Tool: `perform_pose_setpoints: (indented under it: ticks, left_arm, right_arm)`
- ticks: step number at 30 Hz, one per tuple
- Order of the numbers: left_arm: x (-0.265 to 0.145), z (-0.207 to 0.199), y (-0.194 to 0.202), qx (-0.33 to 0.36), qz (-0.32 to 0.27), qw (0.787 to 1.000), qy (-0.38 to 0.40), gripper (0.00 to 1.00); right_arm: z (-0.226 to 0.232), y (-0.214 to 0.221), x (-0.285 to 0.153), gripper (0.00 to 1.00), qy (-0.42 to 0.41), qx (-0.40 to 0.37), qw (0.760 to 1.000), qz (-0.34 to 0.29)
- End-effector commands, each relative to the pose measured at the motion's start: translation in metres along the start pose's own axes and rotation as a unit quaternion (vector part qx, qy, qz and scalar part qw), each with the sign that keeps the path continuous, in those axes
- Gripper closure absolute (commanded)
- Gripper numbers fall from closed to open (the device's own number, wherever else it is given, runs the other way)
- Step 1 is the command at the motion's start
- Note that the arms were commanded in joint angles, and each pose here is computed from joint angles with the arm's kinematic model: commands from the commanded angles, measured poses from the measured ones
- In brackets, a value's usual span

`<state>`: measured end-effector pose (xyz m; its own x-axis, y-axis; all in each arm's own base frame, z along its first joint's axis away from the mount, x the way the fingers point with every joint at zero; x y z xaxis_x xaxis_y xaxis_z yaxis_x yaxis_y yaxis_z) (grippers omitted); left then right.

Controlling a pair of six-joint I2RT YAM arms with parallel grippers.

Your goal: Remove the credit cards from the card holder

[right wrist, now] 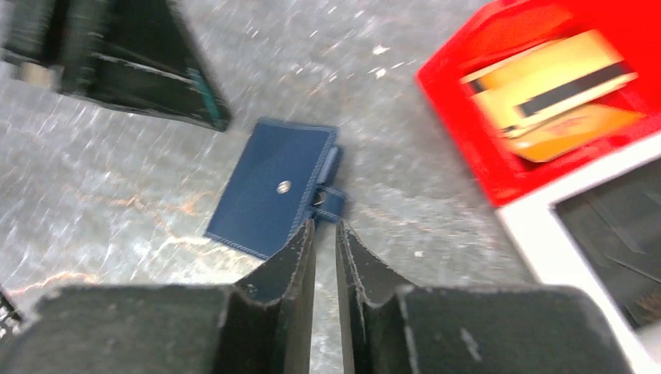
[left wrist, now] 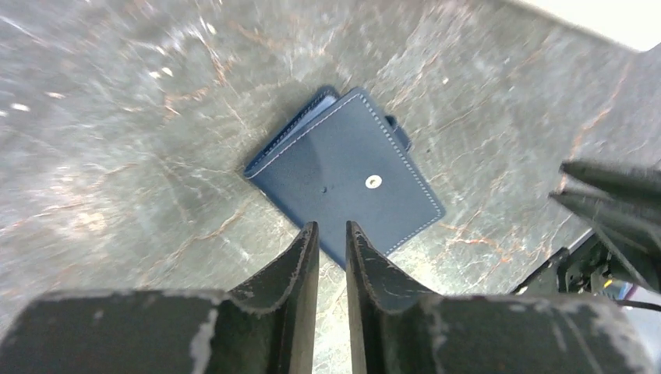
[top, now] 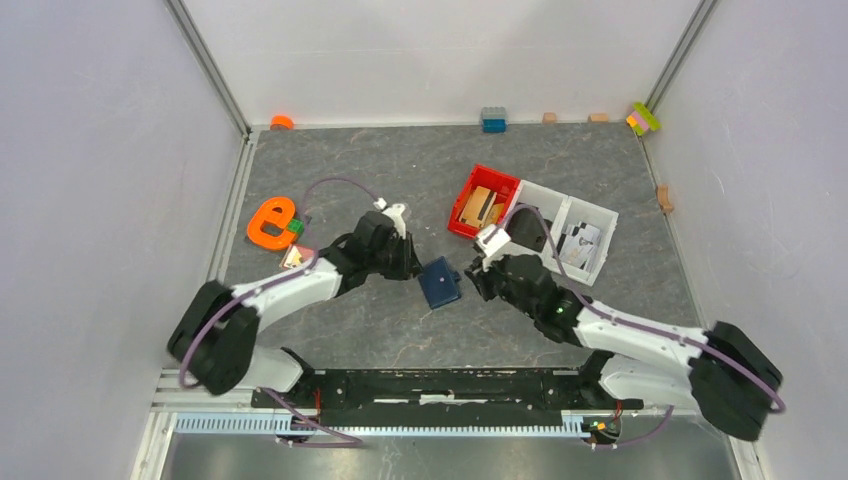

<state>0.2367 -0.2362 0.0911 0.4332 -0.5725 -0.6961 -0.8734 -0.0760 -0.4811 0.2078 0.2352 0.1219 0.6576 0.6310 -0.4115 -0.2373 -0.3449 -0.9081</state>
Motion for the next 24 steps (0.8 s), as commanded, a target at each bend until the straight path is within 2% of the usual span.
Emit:
perform_pose_setpoints:
  ticks: [1, 5, 7, 8, 9, 14, 17, 24]
  left_arm:
    - [-0.039, -0.004, -0.031, 0.037, -0.124, 0.991, -0.012, 0.71]
    - [-0.072, 0.015, -0.045, 0.036, -0.224, 0.972, -0.067, 0.57]
    - [-0.088, 0.032, -0.049, 0.024, -0.282, 0.953, -0.109, 0.39]
    - [-0.097, 0.039, -0.052, 0.012, -0.318, 0.94, -0.121, 0.12]
    - [-0.104, 0.043, -0.054, 0.005, -0.346, 0.93, -0.124, 0.01]
    - [-0.116, 0.051, -0.053, 0.035, -0.404, 0.907, -0.113, 0.0]
    - [-0.12, 0.06, -0.054, 0.056, -0.425, 0.893, -0.135, 0.0]
    - [-0.133, 0.091, -0.058, 0.104, -0.451, 0.851, -0.249, 0.0]
  right_arm:
    - [-0.035, -0.021, -0.025, 0.75, 0.117, 0.009, 0.989, -0.088]
    - [-0.061, -0.018, -0.049, 0.58, 0.208, 0.024, 0.97, -0.122]
    - [-0.073, -0.015, -0.062, 0.47, 0.253, 0.029, 0.957, -0.136]
    - [-0.079, -0.013, -0.069, 0.4, 0.273, 0.03, 0.95, -0.147]
    - [-0.085, -0.011, -0.076, 0.33, 0.295, 0.03, 0.942, -0.157]
    - [-0.113, 0.004, -0.11, 0.06, 0.403, 0.058, 0.893, -0.191]
    - [-0.125, 0.014, -0.124, 0.02, 0.449, 0.065, 0.87, -0.193]
    - [-0.154, 0.048, -0.142, 0.02, 0.519, 0.055, 0.835, -0.174]
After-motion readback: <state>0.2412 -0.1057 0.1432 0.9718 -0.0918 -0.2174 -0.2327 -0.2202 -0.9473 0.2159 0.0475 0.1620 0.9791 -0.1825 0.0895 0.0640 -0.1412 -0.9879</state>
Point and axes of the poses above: each gripper's point midway between its finger pads, its own x axis out along the fingers, its own z axis along the line the jaws close on, y = z × x, the point moved 4 cm from there along -x, back along the fingers, and after that the axes turned 7 degrees about -x, right-handed, at the moved point
